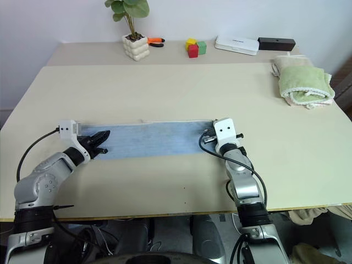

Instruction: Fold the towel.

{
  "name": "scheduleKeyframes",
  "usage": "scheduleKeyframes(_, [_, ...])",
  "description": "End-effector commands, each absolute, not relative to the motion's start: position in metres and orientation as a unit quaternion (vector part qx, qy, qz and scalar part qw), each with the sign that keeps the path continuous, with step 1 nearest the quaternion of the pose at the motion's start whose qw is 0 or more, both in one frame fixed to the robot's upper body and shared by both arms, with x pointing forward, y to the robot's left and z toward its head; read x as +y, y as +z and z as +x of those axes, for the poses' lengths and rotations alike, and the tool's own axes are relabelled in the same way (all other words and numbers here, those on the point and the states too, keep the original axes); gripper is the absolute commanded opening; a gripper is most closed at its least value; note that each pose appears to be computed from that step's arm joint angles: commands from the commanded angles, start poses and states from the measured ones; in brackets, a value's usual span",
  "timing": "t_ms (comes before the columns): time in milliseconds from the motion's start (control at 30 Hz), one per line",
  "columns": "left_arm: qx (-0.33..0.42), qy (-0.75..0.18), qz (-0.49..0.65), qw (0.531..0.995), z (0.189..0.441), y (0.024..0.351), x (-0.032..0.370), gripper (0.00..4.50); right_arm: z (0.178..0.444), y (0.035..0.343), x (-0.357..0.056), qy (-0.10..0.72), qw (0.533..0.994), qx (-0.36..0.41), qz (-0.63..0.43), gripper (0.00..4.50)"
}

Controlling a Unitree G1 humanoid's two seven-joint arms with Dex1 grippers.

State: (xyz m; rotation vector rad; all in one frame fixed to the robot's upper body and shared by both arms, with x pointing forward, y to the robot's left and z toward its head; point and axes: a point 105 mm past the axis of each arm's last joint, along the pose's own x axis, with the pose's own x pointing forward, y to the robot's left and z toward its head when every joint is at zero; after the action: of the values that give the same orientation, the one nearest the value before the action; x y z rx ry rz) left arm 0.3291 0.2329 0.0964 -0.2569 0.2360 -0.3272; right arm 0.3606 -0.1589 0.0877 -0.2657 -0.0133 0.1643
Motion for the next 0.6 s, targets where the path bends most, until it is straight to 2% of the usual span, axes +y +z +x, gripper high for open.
scheduleKeyframes(33, [0.077, -0.207, -0.112, 0.969, 0.329, 0.125, 0.229, 1.86, 0.358, 0.105, -0.169, 0.070, 0.994, -0.024, -0.086, 2.37])
scheduleKeyframes(167, [0.064, -0.261, -0.075, 0.960, 0.324, 0.141, 0.224, 3.94, 0.344, 0.126, -0.176, 0.077, 0.997, -0.029, -0.002, 4.43])
scheduleKeyframes(200, [0.056, -0.273, -0.054, 0.959, 0.324, 0.147, 0.225, 4.47, 0.336, 0.133, -0.177, 0.088, 0.995, -0.027, 0.033, 4.50])
scheduleKeyframes(300, [0.046, -0.319, 0.001, 0.947, 0.322, 0.166, 0.224, 4.47, 0.307, 0.152, -0.174, 0.157, 0.981, -0.024, 0.109, 4.50])
scheduleKeyframes(367, [0.040, -0.339, 0.026, 0.940, 0.321, 0.174, 0.223, 4.47, 0.292, 0.156, -0.176, 0.177, 0.977, -0.011, 0.122, 4.50])
scheduleKeyframes(500, [-0.028, -0.383, 0.105, 0.917, 0.319, 0.199, 0.220, 4.47, 0.258, 0.129, -0.196, 0.138, 0.976, 0.074, 0.148, 4.50])
scheduleKeyframes(600, [-0.026, -0.421, 0.115, 0.900, 0.314, 0.198, 0.217, 4.47, 0.244, 0.116, -0.191, 0.137, 0.972, 0.109, 0.154, 4.50])
